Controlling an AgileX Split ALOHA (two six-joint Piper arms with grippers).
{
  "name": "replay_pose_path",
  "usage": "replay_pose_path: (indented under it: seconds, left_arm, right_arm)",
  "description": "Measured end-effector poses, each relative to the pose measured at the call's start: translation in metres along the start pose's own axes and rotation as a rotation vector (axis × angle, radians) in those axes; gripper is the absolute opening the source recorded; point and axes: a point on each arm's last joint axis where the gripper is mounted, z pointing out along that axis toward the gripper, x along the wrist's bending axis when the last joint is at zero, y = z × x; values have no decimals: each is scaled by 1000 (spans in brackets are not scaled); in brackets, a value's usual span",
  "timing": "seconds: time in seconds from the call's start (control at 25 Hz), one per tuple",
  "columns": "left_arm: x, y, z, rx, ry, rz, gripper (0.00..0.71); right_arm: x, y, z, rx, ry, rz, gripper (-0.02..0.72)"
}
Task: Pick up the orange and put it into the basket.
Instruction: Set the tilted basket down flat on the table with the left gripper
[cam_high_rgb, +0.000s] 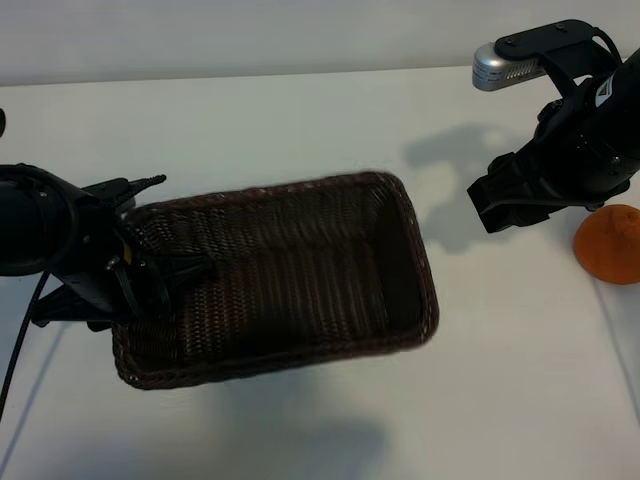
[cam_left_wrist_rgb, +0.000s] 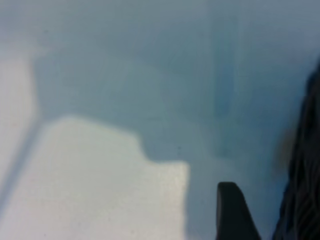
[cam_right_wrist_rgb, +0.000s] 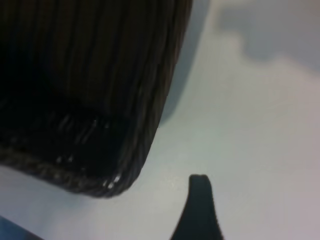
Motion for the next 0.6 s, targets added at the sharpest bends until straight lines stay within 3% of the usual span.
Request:
replay_pose_path:
  seconds: [0.32, 0.6]
  left_arm:
    - [0, 0, -1, -4, -4, 7, 393]
    - [4, 5, -33, -108, -87, 0, 393]
  right_arm:
    - [0, 0, 0, 0, 0, -1, 550]
    - [0, 0, 0, -1, 0, -1, 550]
